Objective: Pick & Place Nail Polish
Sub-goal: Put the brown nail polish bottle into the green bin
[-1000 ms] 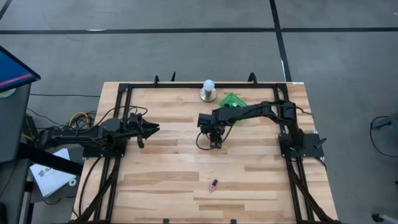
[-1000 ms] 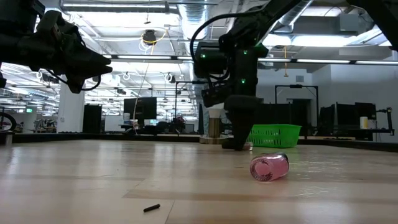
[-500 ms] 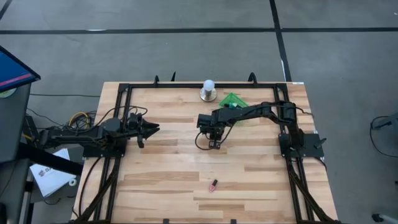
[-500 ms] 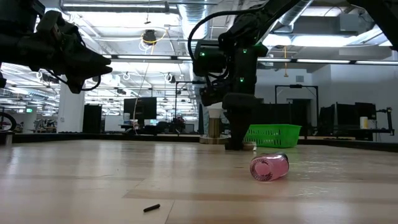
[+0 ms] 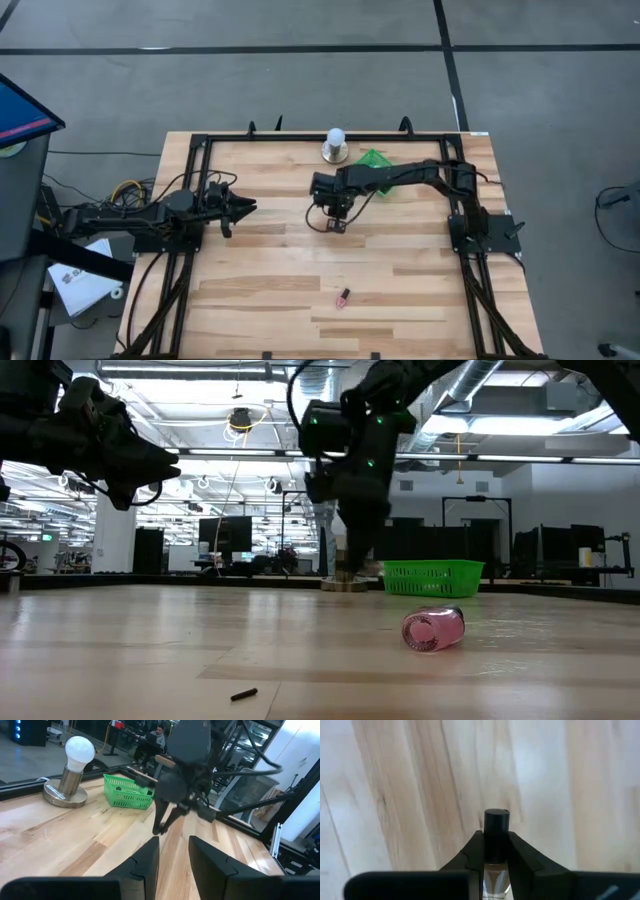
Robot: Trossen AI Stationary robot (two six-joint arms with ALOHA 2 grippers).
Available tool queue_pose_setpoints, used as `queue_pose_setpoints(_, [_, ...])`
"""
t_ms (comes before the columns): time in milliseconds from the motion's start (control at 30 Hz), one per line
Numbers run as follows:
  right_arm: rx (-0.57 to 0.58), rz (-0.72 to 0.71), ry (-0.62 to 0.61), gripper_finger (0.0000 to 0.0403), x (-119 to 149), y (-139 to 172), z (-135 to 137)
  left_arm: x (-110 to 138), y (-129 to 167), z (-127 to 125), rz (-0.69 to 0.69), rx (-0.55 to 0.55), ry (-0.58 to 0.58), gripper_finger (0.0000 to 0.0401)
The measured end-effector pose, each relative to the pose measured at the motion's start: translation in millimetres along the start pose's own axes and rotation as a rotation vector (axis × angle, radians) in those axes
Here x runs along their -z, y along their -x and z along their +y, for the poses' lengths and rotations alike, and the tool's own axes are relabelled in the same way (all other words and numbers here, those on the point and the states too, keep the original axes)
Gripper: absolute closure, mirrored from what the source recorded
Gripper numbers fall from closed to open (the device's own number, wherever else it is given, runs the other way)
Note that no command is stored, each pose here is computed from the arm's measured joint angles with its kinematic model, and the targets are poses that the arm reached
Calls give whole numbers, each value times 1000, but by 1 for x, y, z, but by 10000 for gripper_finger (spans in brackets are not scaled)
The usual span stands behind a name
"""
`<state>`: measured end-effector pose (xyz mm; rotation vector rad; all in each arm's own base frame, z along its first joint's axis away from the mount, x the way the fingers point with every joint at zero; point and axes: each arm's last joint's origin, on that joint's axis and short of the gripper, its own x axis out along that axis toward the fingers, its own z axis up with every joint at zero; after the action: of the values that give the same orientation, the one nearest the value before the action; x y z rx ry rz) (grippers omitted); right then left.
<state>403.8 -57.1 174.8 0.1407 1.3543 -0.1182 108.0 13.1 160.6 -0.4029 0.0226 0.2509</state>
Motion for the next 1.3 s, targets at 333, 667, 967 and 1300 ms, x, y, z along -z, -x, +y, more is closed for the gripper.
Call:
queue_pose_setpoints(333, [-131,-108,-55,361,-10,58,-28,0,0,0,2,1,0,300])
queue_pose_setpoints(667, [-87,-184,-238,362,13,114,-82,1,-1,0,18,6,-5,300])
queue_pose_setpoints(967, [63,-61,-421,362,39,117,-131,2,-1,0,22,4,-6,300])
queue_pose_setpoints(1300, [155,-19,-491,362,48,116,-155,2,-1,0,22,4,-3,300])
